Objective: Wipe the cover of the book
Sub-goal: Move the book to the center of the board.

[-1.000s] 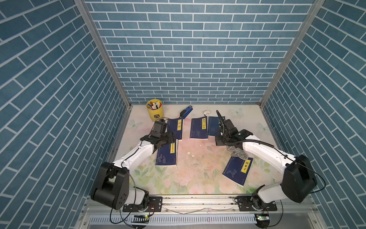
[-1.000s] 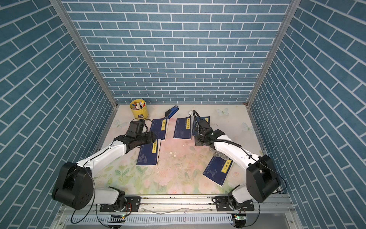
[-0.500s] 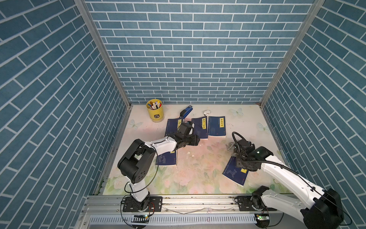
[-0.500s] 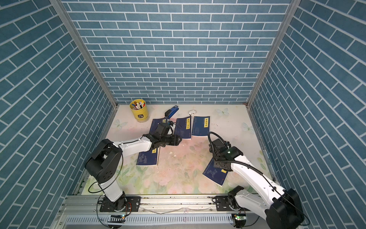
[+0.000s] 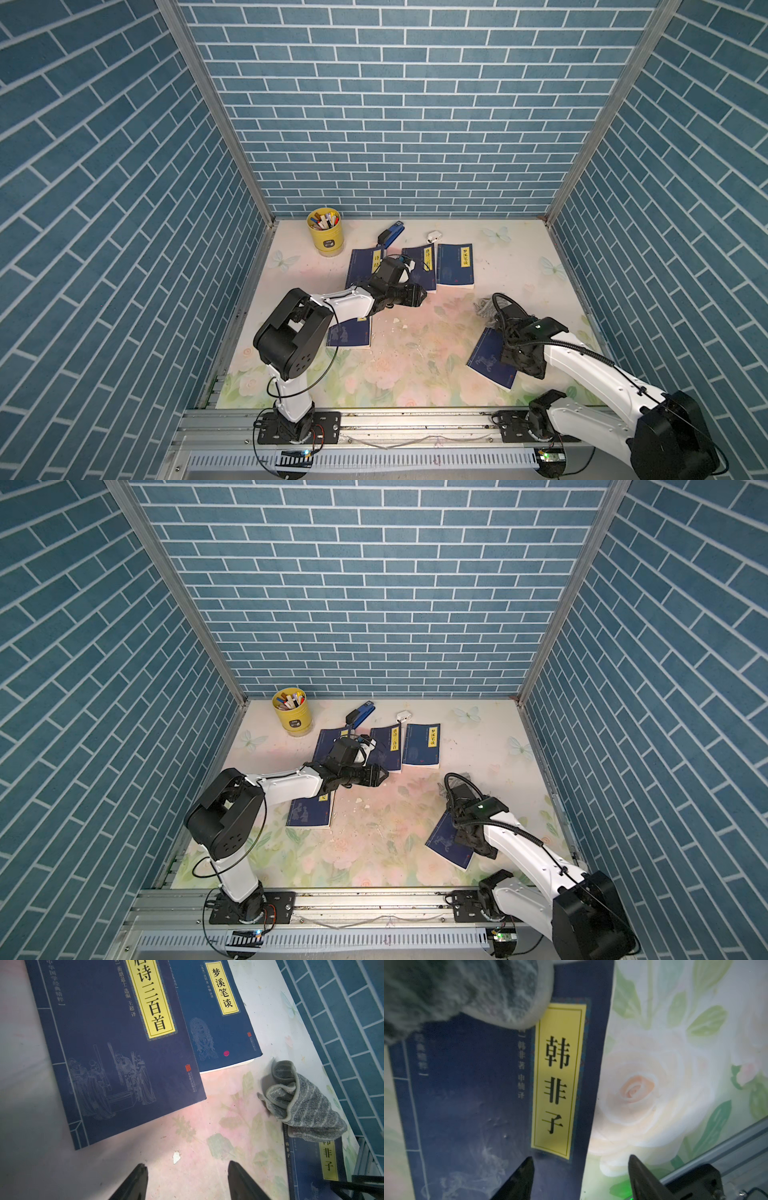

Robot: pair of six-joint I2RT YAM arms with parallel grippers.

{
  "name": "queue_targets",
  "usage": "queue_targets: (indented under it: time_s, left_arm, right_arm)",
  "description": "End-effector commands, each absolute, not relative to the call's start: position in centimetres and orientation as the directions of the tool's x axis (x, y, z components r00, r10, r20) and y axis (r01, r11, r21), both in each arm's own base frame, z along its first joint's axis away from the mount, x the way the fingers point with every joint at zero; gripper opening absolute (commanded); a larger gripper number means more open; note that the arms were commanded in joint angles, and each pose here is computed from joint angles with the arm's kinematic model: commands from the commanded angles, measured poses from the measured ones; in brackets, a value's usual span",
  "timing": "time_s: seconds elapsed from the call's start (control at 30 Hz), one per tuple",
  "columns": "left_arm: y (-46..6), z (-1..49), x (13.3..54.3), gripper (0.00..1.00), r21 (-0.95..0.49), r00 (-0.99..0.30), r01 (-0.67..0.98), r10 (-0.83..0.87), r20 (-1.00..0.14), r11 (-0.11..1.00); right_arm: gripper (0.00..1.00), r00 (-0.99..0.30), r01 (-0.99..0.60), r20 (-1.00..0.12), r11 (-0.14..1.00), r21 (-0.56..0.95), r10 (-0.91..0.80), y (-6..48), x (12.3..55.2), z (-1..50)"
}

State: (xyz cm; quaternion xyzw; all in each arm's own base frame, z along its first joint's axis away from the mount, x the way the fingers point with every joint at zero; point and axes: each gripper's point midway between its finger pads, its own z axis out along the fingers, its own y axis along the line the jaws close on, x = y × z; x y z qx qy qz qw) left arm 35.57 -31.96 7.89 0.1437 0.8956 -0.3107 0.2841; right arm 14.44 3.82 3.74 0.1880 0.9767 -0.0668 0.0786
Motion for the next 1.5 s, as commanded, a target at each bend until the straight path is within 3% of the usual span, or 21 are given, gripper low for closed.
queue_targets:
  time_s: [0.0, 0.47, 0.7, 1.17, 1.47]
  left_arm:
    - [-32.5, 8.7, 35.6, 0.66, -0.486, -0.782, 0.466, 0.086, -0.618, 0.74]
    - [-32.8, 7.2, 33.5, 0.67, -0.516, -0.806, 0.468, 0.105, -0.583, 0.717]
    - [-33.4, 5.8, 31.2, 0.65, -0.519, -0.817, 0.488, 0.158, -0.554, 0.702]
    - [-33.7, 3.6, 29.2, 0.61, -0.527, -0.837, 0.48, 0.186, -0.514, 0.702]
    - [-32.3, 2.9, 28.0, 0.58, -0.523, -0.856, 0.448, 0.18, -0.484, 0.725]
  right_arm:
    - [0.69, -0.897, 0.422, -0.166, 0.906, -0.037, 0.41, 4.9, 14.8, 3.3]
    - [0.61, -0.942, 0.325, -0.065, 0.944, 0.058, 0.328, 8.8, 16.8, 1.8]
    - [0.54, -0.948, 0.3, -0.06, 0.941, 0.153, 0.312, 11.2, 17.9, 2.3]
    - [0.54, -0.994, 0.067, -0.082, 0.992, 0.107, 0.076, 17.6, 21.1, 2.5]
    - [0.51, -0.997, -0.024, -0.078, 0.983, 0.18, -0.01, 22.5, 22.4, 2.1]
